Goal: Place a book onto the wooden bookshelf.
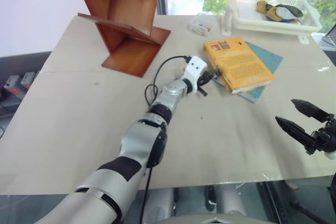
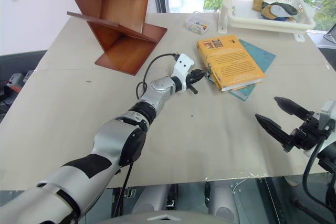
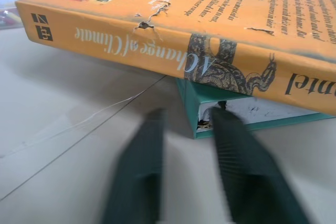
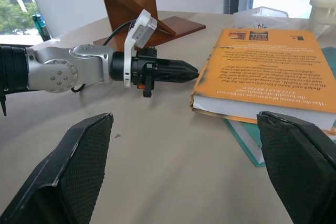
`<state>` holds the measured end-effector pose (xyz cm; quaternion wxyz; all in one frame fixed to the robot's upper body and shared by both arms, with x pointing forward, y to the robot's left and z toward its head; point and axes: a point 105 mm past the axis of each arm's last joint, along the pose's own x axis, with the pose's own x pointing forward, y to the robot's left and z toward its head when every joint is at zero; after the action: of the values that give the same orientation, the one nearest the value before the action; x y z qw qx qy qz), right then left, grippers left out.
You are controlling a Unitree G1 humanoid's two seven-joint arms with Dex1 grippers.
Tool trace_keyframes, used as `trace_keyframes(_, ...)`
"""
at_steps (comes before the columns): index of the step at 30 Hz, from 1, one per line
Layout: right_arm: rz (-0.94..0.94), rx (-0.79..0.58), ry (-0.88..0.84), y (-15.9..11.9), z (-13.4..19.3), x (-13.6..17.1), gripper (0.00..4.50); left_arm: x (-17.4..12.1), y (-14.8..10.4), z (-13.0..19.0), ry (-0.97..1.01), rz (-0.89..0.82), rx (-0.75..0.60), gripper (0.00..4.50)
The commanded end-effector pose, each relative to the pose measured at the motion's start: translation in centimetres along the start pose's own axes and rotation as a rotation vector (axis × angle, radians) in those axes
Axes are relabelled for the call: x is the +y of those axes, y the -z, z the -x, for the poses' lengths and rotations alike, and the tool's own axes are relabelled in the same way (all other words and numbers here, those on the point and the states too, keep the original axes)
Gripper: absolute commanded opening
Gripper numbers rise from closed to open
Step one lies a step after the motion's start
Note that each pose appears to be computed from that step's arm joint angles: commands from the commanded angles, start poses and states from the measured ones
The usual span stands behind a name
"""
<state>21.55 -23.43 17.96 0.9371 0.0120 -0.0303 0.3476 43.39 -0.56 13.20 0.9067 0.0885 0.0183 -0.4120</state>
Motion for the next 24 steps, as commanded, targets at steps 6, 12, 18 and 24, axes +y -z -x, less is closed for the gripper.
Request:
trace_keyframes(6, 0.050, -0.024, 0.004, -1.0, 0.1, 0.0, 4.50, -1.5, -0.5, 1.0, 0.252, 0.334, -0.065, 0.27)
trace_keyframes(12, 0.055, -0.022, 0.001, -1.0, 0.2, -0.2, 4.50, -2.2, -1.6, 1.6, 0.380, 0.655, -0.116, 1.41)
trace_keyframes(18, 0.054, -0.020, -0.004, -0.9, 0.2, -0.2, 4.50, -3.6, -1.7, 1.7, 0.455, 0.961, -0.071, 4.19)
trace_keyframes(24, 0.056, -0.017, 0.001, -0.8, 0.6, -0.2, 4.50, -3.9, -1.9, 0.8, 0.393, 1.207, -0.095, 4.48)
